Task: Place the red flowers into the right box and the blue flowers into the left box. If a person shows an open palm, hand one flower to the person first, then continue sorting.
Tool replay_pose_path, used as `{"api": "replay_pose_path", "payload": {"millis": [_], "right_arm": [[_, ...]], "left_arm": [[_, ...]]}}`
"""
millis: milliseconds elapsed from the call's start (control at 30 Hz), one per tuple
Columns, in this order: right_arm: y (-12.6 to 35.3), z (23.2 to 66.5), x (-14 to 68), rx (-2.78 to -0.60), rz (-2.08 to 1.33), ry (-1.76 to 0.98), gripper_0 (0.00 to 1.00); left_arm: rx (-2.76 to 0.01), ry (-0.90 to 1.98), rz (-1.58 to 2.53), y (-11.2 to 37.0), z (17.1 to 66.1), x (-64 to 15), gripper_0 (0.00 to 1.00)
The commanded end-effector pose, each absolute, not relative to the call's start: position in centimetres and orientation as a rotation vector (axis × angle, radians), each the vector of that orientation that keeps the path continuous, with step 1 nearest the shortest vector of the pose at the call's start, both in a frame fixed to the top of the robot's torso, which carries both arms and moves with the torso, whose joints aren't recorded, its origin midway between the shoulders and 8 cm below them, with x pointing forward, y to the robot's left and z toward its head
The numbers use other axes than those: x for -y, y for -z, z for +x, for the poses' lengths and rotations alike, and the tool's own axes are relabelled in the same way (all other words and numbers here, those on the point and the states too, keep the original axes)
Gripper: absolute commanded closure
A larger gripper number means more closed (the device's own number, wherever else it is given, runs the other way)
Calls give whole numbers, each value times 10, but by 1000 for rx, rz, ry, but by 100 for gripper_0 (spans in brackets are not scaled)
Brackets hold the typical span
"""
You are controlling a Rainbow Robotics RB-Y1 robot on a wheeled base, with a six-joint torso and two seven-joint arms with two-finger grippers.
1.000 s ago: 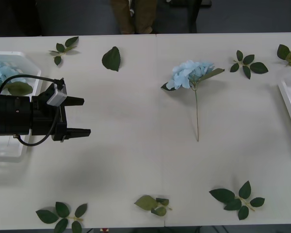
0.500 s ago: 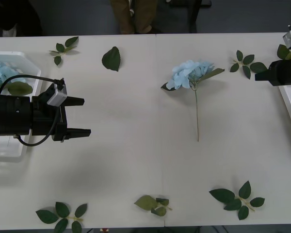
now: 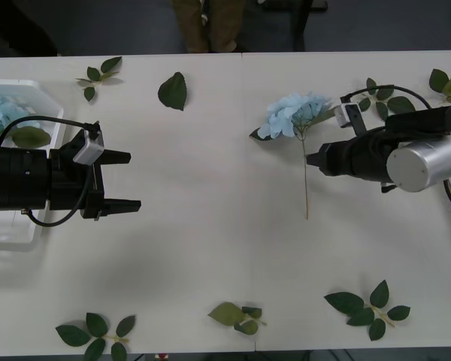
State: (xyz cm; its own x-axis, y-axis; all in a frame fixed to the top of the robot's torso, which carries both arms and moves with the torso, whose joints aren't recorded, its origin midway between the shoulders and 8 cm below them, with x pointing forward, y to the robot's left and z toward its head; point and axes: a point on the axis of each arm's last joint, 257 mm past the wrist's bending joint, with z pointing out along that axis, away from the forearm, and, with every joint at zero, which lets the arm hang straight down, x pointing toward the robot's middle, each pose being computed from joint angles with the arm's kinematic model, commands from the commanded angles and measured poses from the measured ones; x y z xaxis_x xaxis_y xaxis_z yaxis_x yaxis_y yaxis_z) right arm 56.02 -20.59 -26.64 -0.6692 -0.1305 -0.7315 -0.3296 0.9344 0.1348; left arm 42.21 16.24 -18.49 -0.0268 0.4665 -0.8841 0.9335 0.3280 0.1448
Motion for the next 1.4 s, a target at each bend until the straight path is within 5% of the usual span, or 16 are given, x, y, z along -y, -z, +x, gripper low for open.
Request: {"api": "replay_pose_path", "payload": {"millis": [33, 500, 567, 633, 700, 1100, 1400], "right_arm": [[239, 573, 151, -2210, -370, -377, 17], [248, 612, 137, -2204, -342, -256, 19], [250, 613, 134, -2208, -337, -254, 43], [249, 617, 133, -2205, -328, -251, 86], [248, 618, 133, -2201, -321, -255, 100], [242, 621, 143, -2193, -286, -265, 100], [195, 612, 164, -2164, -328, -267, 100]], "left_arm": [[-1676, 657, 1250, 185, 417, -155, 0], [-1676, 657, 1250, 185, 417, -155, 0], [-1676, 657, 1250, 185, 417, -155, 0], [-1676, 657, 1250, 185, 417, -155, 0], [-1676, 657, 1250, 185, 417, -155, 0], [-1676, 657, 1250, 185, 417, -155, 0], [-1676, 657, 1250, 185, 417, -155, 0]]}}
